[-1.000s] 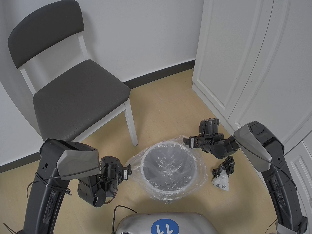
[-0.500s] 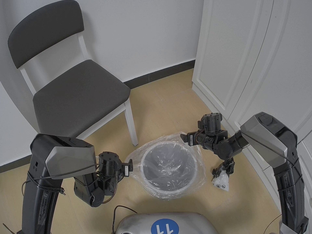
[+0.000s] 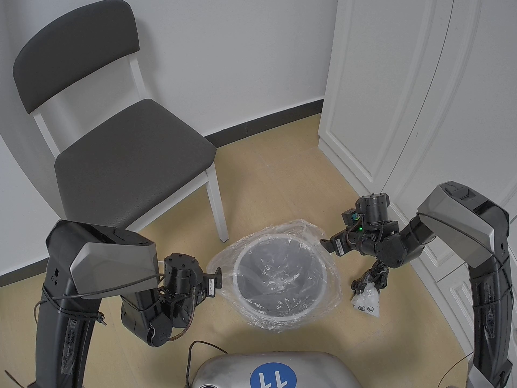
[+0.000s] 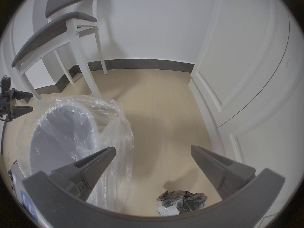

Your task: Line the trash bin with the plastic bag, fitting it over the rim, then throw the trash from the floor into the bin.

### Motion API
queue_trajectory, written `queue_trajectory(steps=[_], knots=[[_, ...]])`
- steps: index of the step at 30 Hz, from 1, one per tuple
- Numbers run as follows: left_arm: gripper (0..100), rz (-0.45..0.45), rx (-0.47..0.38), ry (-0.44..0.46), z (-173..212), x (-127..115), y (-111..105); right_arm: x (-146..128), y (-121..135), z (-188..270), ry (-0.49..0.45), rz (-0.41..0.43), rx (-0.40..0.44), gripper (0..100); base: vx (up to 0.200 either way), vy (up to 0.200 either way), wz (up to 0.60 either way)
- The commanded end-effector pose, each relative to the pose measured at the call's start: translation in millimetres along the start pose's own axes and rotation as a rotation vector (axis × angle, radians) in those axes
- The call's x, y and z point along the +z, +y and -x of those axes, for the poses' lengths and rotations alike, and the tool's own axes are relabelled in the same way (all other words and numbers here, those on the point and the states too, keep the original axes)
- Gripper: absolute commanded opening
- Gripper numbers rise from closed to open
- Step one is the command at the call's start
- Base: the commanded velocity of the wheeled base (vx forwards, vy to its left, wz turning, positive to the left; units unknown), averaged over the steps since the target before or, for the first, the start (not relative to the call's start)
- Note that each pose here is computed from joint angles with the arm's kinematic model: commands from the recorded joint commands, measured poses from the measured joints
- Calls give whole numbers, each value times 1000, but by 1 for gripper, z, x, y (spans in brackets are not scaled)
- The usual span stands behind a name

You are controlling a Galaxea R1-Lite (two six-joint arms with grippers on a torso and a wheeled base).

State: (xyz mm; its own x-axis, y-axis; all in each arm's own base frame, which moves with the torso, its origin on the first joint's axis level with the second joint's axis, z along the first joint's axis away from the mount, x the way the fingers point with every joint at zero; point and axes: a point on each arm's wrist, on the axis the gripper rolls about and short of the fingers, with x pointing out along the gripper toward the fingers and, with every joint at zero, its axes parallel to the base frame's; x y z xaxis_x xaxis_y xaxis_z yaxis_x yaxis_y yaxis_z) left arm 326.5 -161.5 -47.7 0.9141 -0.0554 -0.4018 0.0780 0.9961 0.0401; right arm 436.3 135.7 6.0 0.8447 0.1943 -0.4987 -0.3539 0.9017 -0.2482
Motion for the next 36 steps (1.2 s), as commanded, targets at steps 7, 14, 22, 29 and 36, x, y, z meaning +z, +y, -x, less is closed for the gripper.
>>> queue_trajectory(steps=[7,14,22,29,36], knots=[[100,2,1,-3,0,1,0,-31,3,-42,47,-51,42,100,0,0,0],[100,1,1,0,1,1,1,-35,-1,-52,101,-109,46,100,0,0,0],[100,-17,-16,23,12,-5,-3,-37,-5,-55,117,-130,50,100,0,0,0],[100,-28,-2,71,2,-26,-1,-8,-10,-23,72,-123,56,100,0,0,0],[100,-63,-6,80,-30,-24,-1,1,-2,-6,-7,-103,62,100,0,0,0]])
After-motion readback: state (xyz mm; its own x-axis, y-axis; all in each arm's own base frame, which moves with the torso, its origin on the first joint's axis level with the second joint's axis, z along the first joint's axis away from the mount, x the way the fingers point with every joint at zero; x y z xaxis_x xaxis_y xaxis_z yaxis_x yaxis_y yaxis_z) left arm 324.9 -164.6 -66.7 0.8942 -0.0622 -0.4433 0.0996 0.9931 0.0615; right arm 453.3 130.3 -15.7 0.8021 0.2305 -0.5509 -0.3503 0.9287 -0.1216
